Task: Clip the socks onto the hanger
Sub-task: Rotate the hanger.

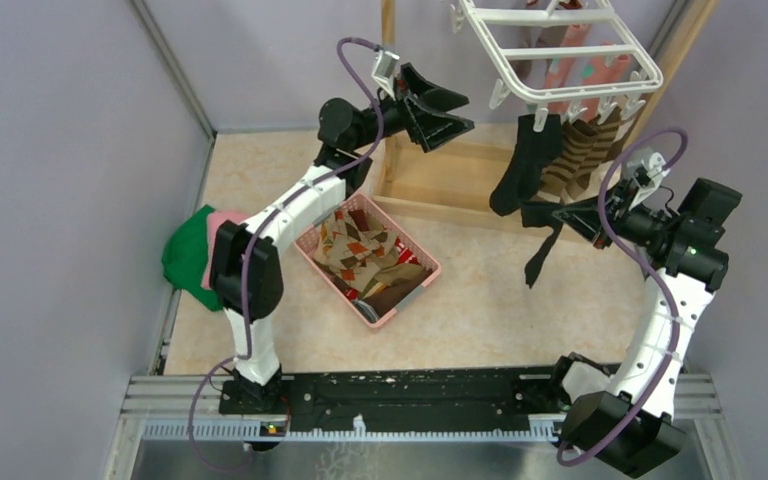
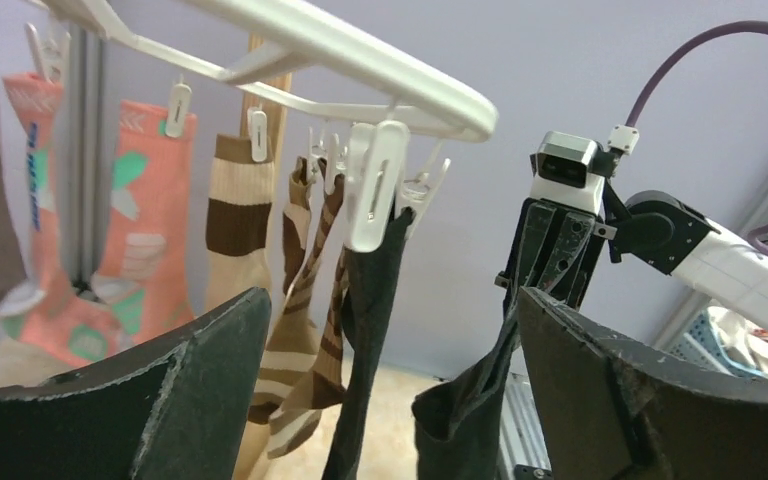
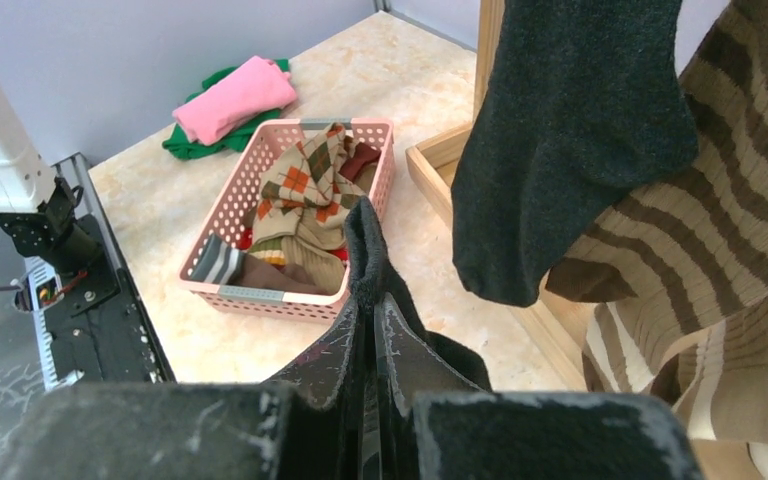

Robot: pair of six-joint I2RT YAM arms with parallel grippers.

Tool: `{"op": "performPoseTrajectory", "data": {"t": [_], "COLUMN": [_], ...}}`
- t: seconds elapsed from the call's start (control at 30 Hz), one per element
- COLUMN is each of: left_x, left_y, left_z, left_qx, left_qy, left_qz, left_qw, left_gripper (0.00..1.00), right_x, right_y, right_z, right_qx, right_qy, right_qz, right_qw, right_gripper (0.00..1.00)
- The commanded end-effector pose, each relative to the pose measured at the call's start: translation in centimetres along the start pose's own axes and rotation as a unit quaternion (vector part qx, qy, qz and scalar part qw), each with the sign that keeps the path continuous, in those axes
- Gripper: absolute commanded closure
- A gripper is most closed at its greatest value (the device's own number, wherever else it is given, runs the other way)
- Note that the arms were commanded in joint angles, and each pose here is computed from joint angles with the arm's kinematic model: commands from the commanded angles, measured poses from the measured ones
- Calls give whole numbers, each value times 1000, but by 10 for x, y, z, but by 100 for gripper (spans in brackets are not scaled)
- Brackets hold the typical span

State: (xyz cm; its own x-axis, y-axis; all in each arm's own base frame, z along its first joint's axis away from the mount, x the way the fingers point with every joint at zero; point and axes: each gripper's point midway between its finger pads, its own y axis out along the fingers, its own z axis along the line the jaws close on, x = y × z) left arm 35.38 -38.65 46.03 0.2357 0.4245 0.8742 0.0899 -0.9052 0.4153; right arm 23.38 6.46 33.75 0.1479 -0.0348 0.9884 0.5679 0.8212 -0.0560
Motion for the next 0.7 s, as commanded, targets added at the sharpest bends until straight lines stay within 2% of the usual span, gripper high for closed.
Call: {"op": "performPoseTrajectory", "data": {"t": [0.0,0.33,0.67], "left_x": [13,14,5], "left_y": [12,29,49], "left_z": [-16,-6,-3], "left_qx": [-59,-129,-142], "left_qy": [-37,-92,-112], "left_qz": [-15,-41,-44], "left_qw": [997,986,982], "left_gripper": [2,4,6], "right_x": [4,1,0], "right_y": [3,4,4], "right_z": [7,5,5], "right_qx": [25,26,25], "right_qy": [-23,-19,-19], "right_qz": [-8,-6,-4], "right_qw": [999,999,1000], "right_gripper": [100,100,100]}}
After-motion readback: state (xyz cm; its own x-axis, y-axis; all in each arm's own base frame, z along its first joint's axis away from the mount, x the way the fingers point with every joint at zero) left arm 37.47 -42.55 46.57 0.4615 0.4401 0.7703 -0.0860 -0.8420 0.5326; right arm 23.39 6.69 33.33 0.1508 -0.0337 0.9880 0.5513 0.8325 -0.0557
